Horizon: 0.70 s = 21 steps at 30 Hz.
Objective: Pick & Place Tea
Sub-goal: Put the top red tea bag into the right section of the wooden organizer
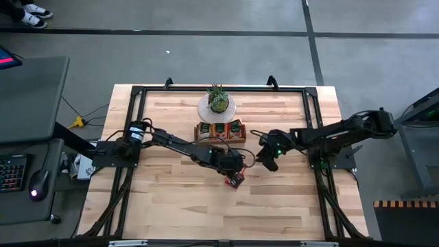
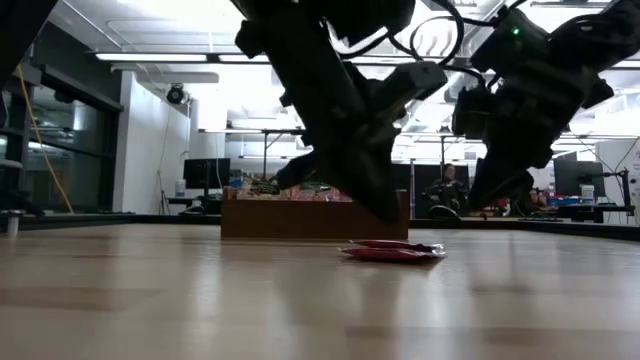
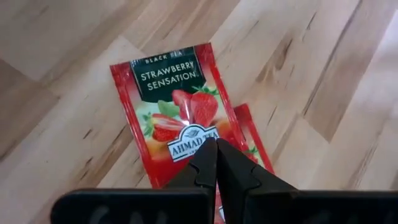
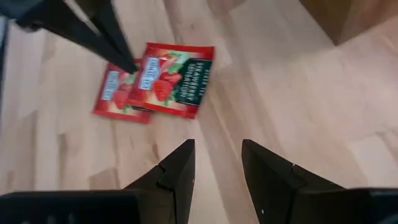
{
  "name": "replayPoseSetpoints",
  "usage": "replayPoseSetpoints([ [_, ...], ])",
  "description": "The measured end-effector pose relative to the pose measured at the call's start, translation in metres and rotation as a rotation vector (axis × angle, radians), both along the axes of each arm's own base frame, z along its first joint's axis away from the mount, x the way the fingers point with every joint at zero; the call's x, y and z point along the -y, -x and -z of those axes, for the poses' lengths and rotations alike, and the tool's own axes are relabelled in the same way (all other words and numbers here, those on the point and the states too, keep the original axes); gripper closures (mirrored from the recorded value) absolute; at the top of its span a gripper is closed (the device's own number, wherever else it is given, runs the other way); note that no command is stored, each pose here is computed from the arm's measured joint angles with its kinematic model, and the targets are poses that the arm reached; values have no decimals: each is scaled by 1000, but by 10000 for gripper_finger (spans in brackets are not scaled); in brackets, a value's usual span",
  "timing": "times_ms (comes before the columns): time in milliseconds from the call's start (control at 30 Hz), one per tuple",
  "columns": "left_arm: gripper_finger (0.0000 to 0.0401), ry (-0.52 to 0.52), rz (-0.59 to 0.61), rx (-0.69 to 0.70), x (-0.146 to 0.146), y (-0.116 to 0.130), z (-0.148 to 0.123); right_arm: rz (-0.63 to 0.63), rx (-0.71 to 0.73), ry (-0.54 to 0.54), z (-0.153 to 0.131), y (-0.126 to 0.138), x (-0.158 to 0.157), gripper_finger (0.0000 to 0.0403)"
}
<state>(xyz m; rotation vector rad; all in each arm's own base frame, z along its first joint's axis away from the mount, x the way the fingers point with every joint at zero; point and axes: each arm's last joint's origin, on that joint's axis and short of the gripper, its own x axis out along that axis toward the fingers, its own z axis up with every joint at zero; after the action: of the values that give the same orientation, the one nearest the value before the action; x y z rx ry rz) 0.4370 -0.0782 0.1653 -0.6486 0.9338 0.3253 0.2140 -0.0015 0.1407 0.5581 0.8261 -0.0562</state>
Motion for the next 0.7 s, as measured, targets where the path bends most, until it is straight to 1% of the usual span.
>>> replayPoseSetpoints([
  [33, 400, -3, 3, -6, 0, 0, 1, -5, 10, -3, 0, 0, -1, 274],
  [100, 401, -10, 3, -32, 0, -1, 10, -24, 33, -3, -2, -2, -3, 274],
  [133, 400, -15, 1, -50, 0, 0, 15, -40, 59, -5, -3, -3, -4, 274],
  [200, 401, -23, 2, -70, 0, 2, 13, -70, 124, -14, -8, -7, -7, 274],
  [267, 401, -23, 0, -87, 0, 0, 23, -68, 165, -25, -11, -10, -9, 274],
  [300, 401, -20, -4, -98, 0, -1, 29, -50, 166, -33, -12, -10, -10, 274],
  [433, 401, -4, 1, -109, 1, -1, 31, 45, 146, -68, -10, -11, -7, 274],
  [567, 401, 0, 6, -113, 1, -3, 40, 104, 119, -144, -8, -12, -5, 274],
  [700, 401, -4, -1, -112, 1, -3, 41, 165, 67, -206, 2, -14, -5, 274],
])
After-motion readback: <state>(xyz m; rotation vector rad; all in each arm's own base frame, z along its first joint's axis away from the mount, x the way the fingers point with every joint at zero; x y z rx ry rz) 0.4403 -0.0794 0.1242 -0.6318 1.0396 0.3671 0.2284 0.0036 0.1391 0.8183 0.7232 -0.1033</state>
